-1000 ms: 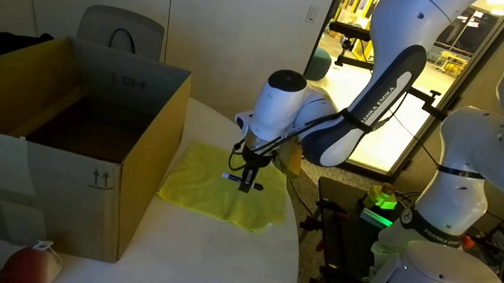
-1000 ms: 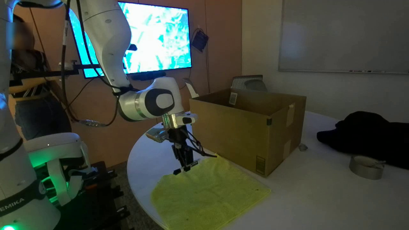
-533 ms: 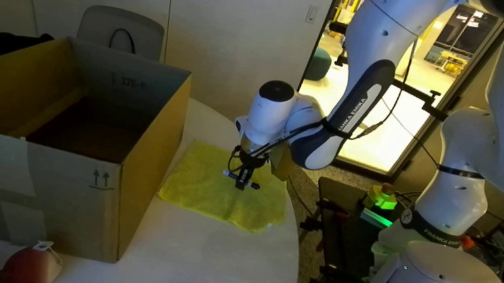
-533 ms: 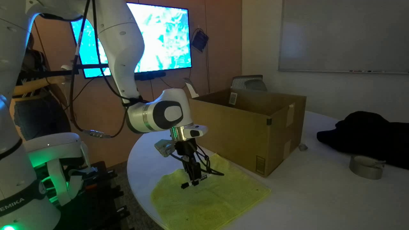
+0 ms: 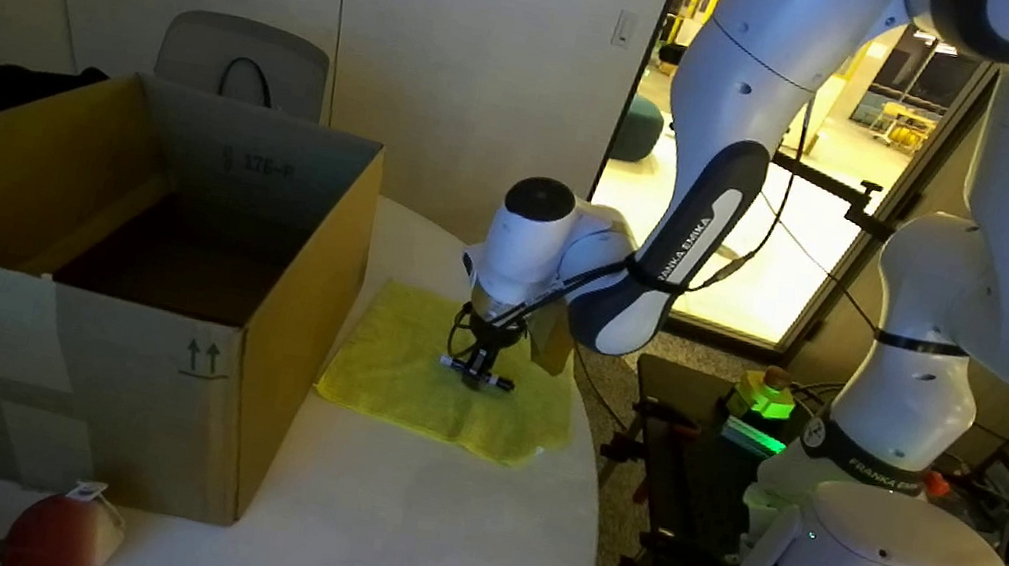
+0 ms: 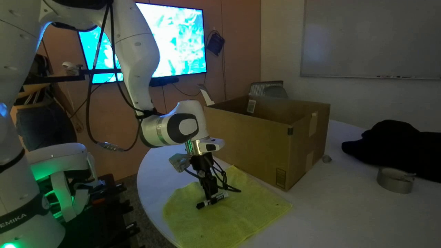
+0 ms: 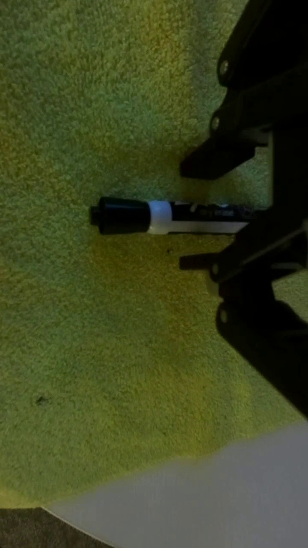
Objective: Put the marker on the towel then fold it inside.
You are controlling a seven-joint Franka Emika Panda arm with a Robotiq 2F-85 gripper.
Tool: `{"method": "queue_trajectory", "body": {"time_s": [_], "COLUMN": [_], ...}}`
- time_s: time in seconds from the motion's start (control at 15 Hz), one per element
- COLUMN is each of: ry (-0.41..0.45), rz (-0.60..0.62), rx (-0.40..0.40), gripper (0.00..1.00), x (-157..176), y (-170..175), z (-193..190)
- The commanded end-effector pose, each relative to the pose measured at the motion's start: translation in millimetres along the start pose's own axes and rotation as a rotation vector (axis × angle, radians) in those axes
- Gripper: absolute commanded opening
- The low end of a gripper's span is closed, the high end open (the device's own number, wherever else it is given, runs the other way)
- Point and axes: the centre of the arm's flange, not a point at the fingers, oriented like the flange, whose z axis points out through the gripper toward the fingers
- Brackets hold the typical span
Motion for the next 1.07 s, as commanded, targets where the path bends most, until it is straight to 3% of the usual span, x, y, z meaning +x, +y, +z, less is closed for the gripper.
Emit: {"method": "queue_trajectory", "body": {"time_s": [0.0,0.13,0.2,0.53,1.0], "ry": [0.057,0.091,0.104,0.148,0.09], "rz": [0.021,0.016,0.011,-0.055,-0.109], "rx": [-0.013,-0.017,-0.005,0.15,0.338], "gripper": [0.83,0.98,1.0,1.0,1.0], "x": [2,1,-1,-18,-50], "y": [0,1,-1,-30,-77], "z": [-18,-36,-45,-62,-38]}}
